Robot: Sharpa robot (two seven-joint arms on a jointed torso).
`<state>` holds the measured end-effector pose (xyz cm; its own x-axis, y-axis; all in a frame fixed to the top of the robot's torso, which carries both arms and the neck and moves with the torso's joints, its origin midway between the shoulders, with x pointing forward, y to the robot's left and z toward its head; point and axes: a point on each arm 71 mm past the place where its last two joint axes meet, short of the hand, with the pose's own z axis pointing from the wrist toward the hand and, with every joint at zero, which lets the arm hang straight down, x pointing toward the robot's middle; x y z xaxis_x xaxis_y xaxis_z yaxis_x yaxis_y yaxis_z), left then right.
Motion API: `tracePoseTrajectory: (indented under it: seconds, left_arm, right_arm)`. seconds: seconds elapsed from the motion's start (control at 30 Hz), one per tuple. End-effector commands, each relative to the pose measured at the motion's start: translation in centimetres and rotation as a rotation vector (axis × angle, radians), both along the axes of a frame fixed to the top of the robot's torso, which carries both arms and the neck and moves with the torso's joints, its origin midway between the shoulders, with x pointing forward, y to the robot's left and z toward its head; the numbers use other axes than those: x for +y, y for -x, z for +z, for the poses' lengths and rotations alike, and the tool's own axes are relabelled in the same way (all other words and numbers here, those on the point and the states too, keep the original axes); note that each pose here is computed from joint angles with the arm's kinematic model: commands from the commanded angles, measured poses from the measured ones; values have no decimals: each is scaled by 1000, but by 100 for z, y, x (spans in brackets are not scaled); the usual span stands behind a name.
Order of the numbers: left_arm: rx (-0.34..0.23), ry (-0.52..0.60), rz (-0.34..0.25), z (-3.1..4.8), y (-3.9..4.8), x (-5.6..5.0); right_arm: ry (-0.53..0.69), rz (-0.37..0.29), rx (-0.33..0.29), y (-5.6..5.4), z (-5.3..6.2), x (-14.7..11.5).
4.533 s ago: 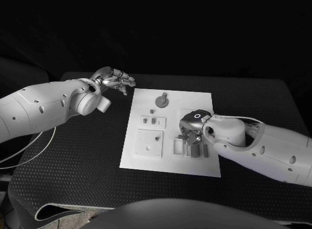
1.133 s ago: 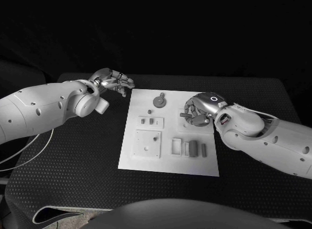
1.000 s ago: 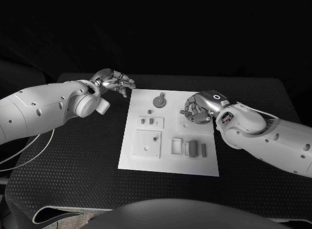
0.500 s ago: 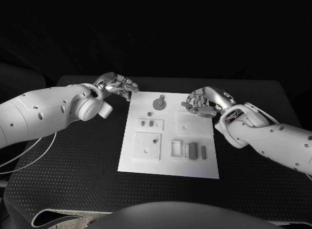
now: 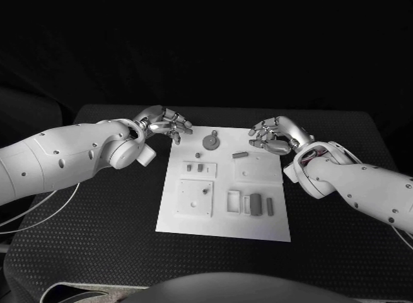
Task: Assemble the parts on the task board
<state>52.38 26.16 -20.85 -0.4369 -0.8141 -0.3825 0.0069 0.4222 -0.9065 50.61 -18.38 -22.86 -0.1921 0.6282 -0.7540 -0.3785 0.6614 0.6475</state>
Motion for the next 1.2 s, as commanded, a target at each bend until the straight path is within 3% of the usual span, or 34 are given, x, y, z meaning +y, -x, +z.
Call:
tracePoseTrajectory:
  seconds: [0.03,0.47,0.9,1.03,1.2]
  left_arm:
    - [-11,-7,-36,8,13,-51]
    - [-14,-11,-24,7,9,-14]
    - [-13,-13,-19,6,11,16]
    - [-13,-14,-16,4,7,24]
    - [-11,-16,-14,1,4,31]
  right_arm:
    - [-56,29,43,-4,-18,13]
    - [17,17,51,-46,-64,-59]
    - [418,157,-97,-53,-96,142]
    - [541,197,-138,-96,-65,278]
    - [608,229,-175,-123,-8,424]
